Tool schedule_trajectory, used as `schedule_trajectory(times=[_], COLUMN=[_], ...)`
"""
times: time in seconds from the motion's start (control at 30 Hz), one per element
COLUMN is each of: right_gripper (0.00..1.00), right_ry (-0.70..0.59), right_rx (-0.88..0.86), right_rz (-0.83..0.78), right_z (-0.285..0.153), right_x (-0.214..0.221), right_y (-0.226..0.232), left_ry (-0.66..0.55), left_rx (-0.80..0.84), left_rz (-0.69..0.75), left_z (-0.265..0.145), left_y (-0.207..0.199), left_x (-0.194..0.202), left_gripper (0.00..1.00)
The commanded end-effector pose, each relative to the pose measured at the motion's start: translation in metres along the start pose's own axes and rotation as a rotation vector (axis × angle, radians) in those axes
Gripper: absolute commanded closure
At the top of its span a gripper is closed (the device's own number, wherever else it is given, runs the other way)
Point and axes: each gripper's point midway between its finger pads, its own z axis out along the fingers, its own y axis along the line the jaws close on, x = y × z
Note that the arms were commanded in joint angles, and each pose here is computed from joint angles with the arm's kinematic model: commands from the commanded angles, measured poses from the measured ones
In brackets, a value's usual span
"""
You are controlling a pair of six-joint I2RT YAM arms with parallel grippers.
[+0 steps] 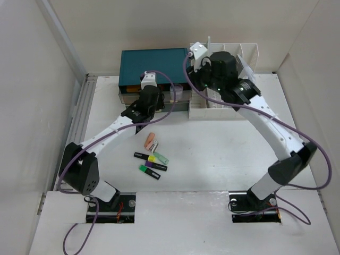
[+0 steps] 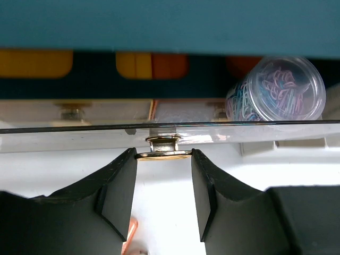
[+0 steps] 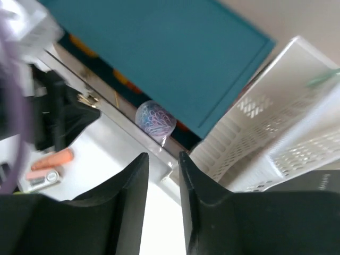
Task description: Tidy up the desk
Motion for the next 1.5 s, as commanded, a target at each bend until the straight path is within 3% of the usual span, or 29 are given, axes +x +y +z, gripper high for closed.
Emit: schedule_trajectory(times=[0.0, 0.4, 0.57, 0.67, 0.7, 0.73, 0.8, 1.03, 1.13, 1.3, 1.4, 1.47], right_gripper=[0.66, 0.66, 0.61, 0.48, 0.37, 0.13, 0.00, 0.00, 0.00, 0.17, 0.23, 0.25], right_ry=[-0.143, -0.135, -0.120, -0.120, -0.100, -0.102, -0.095, -0.058, 0.001, 0.044, 0.056, 0.107], right_rx=[0.112, 0.092, 0.035, -0.048, -0.073, -0.094, -0.158, -0.182, -0.109, -0.090, -0.068, -0.014], right_rz=[0.021, 0.045, 0.031, -0.005, -0.015, -0.026, -0.032, -0.046, 0.061, 0.184, 0.287, 0.338], right_z=[-0.028, -0.065, -0.066, -0.067, -0.063, -0.061, -0.054, -0.023, 0.002, 0.043, 0.064, 0.086], right_x=[-0.033, 0.001, 0.018, 0.025, 0.036, 0.038, 0.052, 0.072, 0.082, 0.085, 0.081, 0.100], right_y=[-0.029, -0.035, -0.027, -0.011, -0.006, -0.002, 0.011, 0.035, 0.046, 0.077, 0.083, 0.080], left_ry=[0.004, 0.035, 0.032, 0.024, 0.031, 0.026, 0.004, -0.132, -0.210, -0.313, -0.364, -0.387], left_rx=[-0.010, -0.063, -0.037, -0.002, 0.010, 0.034, 0.086, 0.154, 0.110, -0.137, -0.182, -0.194], left_rz=[-0.019, -0.011, -0.027, -0.036, -0.028, -0.029, -0.040, -0.063, -0.053, -0.101, -0.156, -0.169], left_z=[0.019, 0.061, 0.054, 0.029, 0.021, 0.012, -0.015, -0.097, -0.124, -0.144, -0.154, -0.160], left_y=[0.001, 0.014, 0.010, 0.005, 0.003, -0.001, -0.003, 0.024, 0.052, 0.117, 0.135, 0.139], left_x=[-0.010, -0.017, -0.020, -0.021, -0.014, -0.015, -0.023, -0.060, -0.067, -0.052, -0.044, -0.048], left_gripper=[0.65, 0.56, 0.36, 0.17, 0.12, 0.06, 0.01, 0.01, 0.01, 0.01, 0.01, 0.01])
